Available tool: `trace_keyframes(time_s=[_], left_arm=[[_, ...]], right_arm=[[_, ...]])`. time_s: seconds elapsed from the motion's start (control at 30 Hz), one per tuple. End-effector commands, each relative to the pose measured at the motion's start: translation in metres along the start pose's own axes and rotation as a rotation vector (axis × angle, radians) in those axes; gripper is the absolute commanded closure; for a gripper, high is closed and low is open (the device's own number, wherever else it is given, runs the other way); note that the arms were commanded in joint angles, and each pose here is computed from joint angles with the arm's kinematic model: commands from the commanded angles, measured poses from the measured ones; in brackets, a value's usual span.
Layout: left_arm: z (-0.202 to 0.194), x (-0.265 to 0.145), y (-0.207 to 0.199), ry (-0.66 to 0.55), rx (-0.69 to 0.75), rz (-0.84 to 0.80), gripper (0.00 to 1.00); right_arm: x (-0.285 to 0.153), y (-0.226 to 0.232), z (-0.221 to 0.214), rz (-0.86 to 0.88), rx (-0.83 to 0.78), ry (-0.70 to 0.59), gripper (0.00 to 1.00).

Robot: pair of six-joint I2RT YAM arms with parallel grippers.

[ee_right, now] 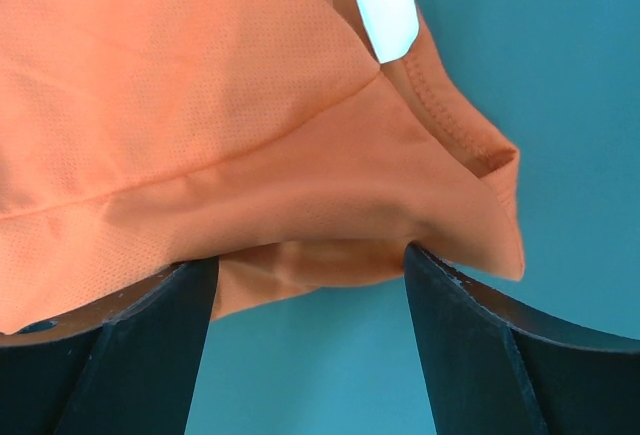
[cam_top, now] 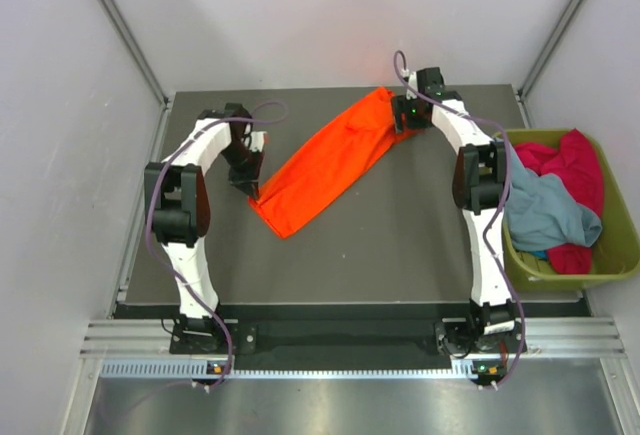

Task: Fold and stack the t-shirts
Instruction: Fold the tshirt

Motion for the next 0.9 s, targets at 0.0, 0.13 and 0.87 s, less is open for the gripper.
trace_keyframes(time_s=[0.0,0.13,0.87], left_arm=[[-0.015,-0.025,-0.016,-0.041,0.025,-0.033,1.0],[-0.018,-0.031,-0.016,-0.061,0.032,-0.025,1.0],[0.056,-0.075,-0.023,-0.306,0.081,0.017,0.79]], right_arm=[[-0.036,0.002,0.03,-0.003,0.013,-0.081,0.25],[-0.082,0.013,0.034,0.046,0.068,-0.105,0.25],[-0.032,0.026,0.064,0.183,0.239,-0.222,0.24]])
Point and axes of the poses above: each gripper's point midway between its finger pads, its own x axis out along the fingers, its own y axis along the line the jaws close on, z = x × y, the point moved 5 cm from there along -x, back along the fingers, and after that the axes turned 15 degrees about -x, right-handed, at the moved point
